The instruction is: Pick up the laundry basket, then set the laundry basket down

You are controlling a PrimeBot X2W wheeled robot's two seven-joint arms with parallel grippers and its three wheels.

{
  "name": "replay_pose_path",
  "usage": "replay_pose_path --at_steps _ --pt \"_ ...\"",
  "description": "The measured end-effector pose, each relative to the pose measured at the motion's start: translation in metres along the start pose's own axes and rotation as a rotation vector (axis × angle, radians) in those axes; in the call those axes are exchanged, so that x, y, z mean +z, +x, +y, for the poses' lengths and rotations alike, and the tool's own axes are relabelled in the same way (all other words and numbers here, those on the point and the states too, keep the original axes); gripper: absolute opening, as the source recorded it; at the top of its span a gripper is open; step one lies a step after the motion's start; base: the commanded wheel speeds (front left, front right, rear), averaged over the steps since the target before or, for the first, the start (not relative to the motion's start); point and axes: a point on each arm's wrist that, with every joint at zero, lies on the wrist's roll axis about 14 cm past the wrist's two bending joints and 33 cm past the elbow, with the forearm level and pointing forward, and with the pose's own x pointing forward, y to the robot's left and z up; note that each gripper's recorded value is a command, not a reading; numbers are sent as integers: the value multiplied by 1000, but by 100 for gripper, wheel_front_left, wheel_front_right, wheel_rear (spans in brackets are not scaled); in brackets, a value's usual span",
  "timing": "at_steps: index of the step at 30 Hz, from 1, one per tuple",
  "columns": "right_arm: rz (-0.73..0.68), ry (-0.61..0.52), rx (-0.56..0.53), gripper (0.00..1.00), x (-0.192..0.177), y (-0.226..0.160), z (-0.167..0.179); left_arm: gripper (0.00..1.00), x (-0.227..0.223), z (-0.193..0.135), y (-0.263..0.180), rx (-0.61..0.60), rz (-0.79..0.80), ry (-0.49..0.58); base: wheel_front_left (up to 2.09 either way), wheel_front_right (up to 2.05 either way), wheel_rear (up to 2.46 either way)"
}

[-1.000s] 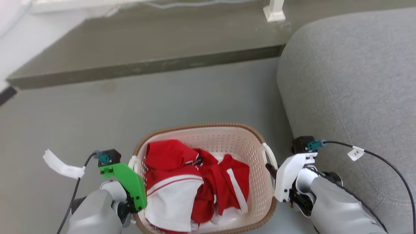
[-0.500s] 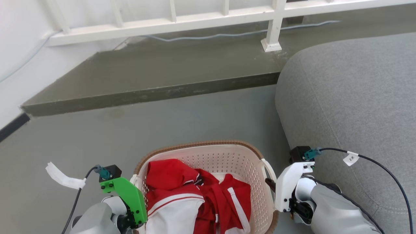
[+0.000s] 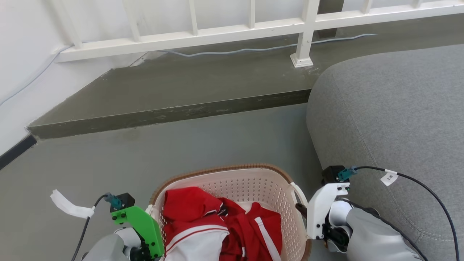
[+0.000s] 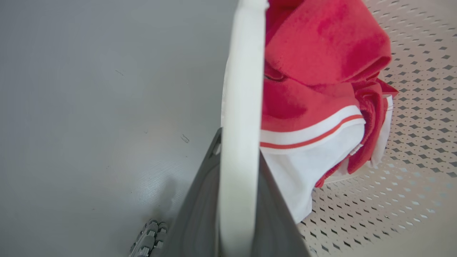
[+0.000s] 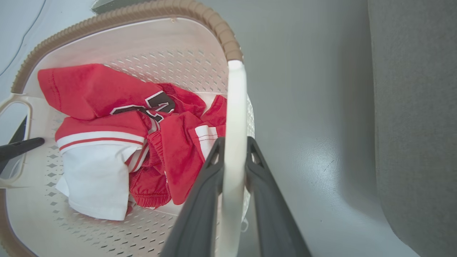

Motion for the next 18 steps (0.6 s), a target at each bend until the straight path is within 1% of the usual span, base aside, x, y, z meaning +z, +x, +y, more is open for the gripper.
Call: replay_pose_path --at_steps 18 --pt "15 13 8 0 -8 0 3 0 -3 3 -1 12 3 -2 0 0 0"
